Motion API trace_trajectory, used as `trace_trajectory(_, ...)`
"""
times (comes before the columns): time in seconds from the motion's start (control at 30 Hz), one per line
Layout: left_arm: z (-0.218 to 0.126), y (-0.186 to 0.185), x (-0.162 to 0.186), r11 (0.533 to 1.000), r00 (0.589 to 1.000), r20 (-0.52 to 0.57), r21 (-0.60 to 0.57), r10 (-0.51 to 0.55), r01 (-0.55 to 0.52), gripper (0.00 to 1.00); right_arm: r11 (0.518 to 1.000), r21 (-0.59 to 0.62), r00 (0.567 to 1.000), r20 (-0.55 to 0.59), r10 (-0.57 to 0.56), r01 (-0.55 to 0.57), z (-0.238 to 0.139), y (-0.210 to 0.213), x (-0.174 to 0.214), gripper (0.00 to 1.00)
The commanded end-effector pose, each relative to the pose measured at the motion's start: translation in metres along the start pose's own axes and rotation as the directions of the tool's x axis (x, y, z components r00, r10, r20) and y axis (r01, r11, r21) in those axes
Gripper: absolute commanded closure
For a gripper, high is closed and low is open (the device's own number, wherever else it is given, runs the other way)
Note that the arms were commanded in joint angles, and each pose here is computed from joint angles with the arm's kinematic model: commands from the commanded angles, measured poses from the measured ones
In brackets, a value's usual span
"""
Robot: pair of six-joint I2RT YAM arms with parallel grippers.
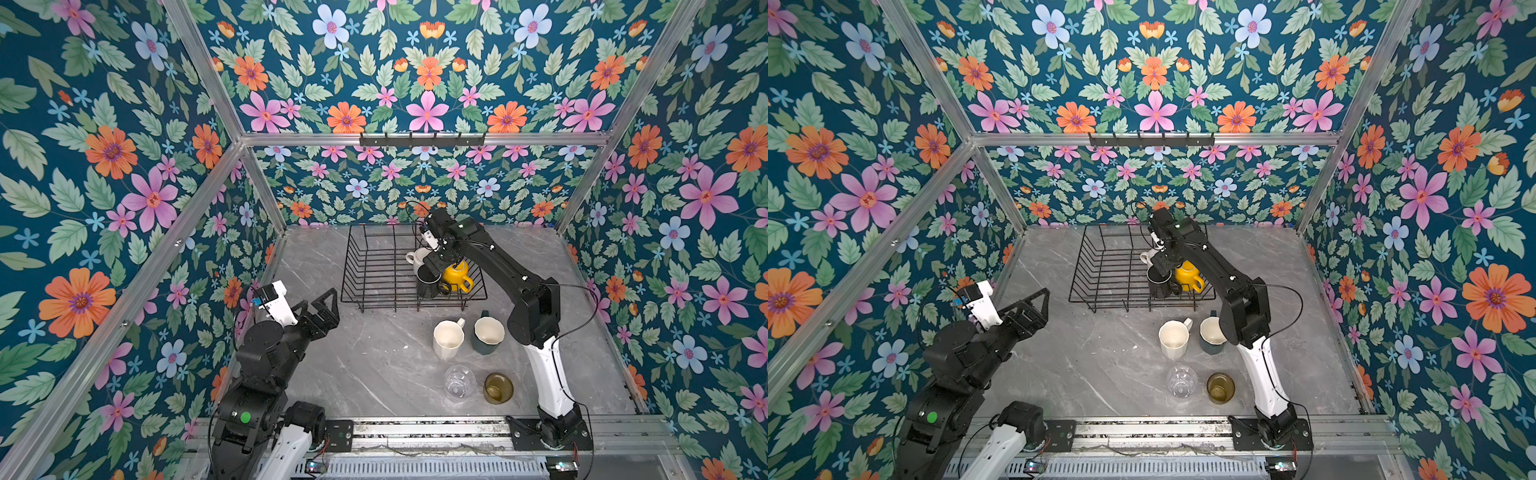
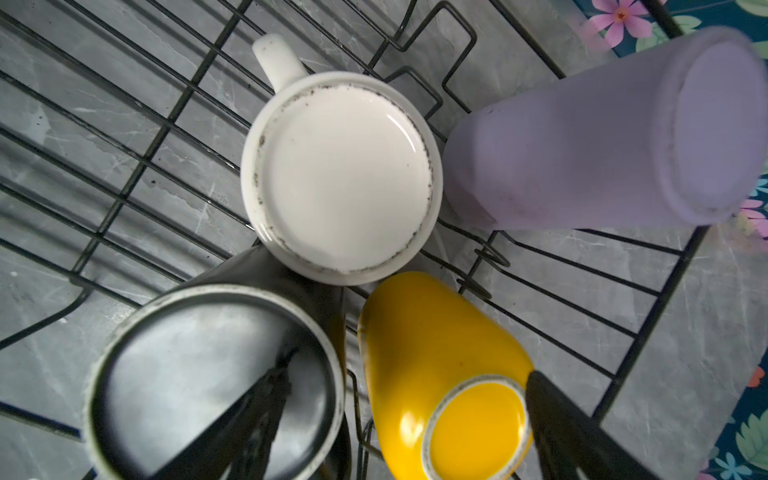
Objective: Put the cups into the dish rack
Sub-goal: 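Open the right gripper and raise it away from the rack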
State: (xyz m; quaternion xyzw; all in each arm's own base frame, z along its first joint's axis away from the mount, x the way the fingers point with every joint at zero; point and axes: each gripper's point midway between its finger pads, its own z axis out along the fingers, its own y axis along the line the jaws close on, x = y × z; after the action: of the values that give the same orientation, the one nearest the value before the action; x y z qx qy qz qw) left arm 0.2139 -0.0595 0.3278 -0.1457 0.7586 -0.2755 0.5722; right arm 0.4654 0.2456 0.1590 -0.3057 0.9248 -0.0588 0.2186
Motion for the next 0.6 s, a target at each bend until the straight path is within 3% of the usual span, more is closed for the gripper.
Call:
trace_trajectory(0.0,0.0,0.0,-0.002,1.0,1.0,0.01,-0.003,0.015,-0.015,0.0,0.999,0.0,0.999,0.022,0.047,-0.047,-0.017,-0.007,0.0,0.1)
trace_trajectory(0.2,0.0,0.001,-0.001,1.0,1.0,0.021,0.008,0.012,-0.012,0.0,0.984,-0.051,0.978,0.115,0.174,-0.169,-0.074,-0.021,0.009,0.11)
trace_trajectory(0.57,0.01,-0.007,0.0,0.997,0.999,0.047,0.071,0.015,-0.018,0.0,0.916,-0.053,0.912,0.089,0.401,-0.397,-0.139,-0.035,0.131,0.21)
